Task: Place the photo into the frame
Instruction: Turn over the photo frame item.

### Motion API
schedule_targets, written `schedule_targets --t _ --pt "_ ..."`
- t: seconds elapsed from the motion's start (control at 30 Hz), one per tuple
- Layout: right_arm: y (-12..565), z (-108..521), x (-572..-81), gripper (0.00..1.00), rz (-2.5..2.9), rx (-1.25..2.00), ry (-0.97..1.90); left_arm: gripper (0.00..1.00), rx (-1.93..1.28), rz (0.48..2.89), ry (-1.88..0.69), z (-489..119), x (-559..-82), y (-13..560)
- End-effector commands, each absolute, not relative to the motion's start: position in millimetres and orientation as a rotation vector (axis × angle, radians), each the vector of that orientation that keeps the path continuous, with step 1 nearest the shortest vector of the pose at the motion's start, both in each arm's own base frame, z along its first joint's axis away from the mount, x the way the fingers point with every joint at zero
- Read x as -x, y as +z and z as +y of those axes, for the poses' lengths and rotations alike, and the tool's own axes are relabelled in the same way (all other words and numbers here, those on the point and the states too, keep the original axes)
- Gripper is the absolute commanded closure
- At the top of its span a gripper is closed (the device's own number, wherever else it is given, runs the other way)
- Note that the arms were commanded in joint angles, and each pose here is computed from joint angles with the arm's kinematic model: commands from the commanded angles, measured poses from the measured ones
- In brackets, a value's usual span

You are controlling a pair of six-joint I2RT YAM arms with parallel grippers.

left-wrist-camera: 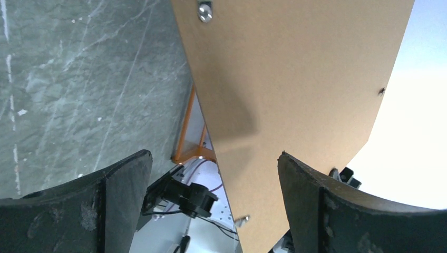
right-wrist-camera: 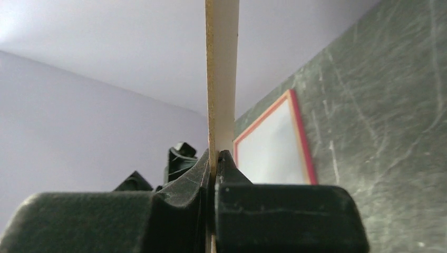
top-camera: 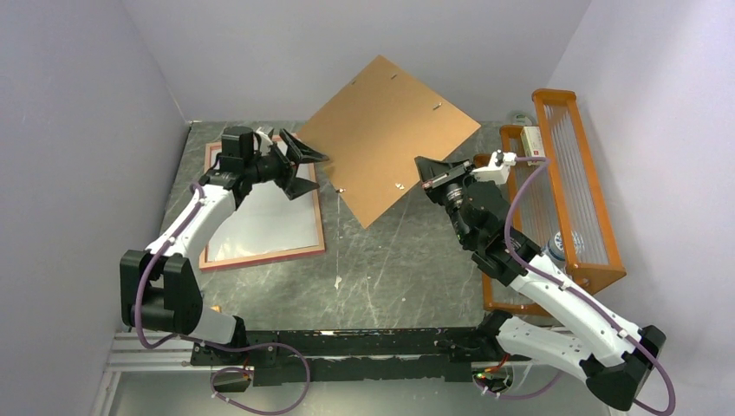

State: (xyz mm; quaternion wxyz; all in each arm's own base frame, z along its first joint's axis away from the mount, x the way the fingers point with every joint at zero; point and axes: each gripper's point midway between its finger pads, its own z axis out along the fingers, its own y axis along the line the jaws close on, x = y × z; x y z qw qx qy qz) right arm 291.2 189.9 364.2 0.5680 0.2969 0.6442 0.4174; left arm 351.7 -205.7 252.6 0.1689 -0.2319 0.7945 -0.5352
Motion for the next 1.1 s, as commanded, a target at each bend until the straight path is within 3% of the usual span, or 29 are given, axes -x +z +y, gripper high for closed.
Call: schedule_targets --t 0.0,0.1,0.2,0.43,0.53,0.57,0.67,0.77,0.9,1.07 --pt "443.5 192.9 -278.0 1.0 1.243 -0.755 1.328 0.06 0.63 2.162 -1.621 -212.5 -357.5 276.0" --pt "446.8 196.1 -275.2 1.0 1.232 -0.762 1.388 0.08 0.596 2.085 -1.664 -214.4 -364.8 288.6" --pt "447.4 197.7 -273.5 1.0 1.231 -0.772 1.425 0.2 0.558 1.981 -1.723 -215.9 -371.2 308.0" --pt "435.4 196.2 -272.3 1.0 1.25 -0.802 1.433 0.68 0.409 1.72 -1.796 -212.2 -369.2 366.0" --pt "425.4 194.0 -272.1 1.0 1.275 -0.812 1.409 0.95 0.335 1.677 -1.779 -210.8 -366.7 381.8" --pt "419.3 193.4 -271.8 0.95 1.297 -0.814 1.391 0.97 0.315 1.669 -1.769 -209.5 -366.5 385.8" --pt "405.9 191.7 -268.4 0.59 1.348 -0.782 1.34 0.97 0.263 1.66 -1.729 -202.4 -368.4 395.7" --pt "384.3 191.0 -263.9 0.38 1.402 -0.749 1.298 0.98 0.237 1.659 -1.676 -189.3 -373.5 404.0" --pt "344.8 185.2 -259.7 0.21 1.508 -0.732 1.192 0.98 0.172 1.722 -1.575 -176.2 -382.4 410.0" --pt "313.6 158.6 -254.7 0.11 1.582 -0.764 1.005 0.98 0.0 1.861 -1.432 -175.7 -381.4 393.3"
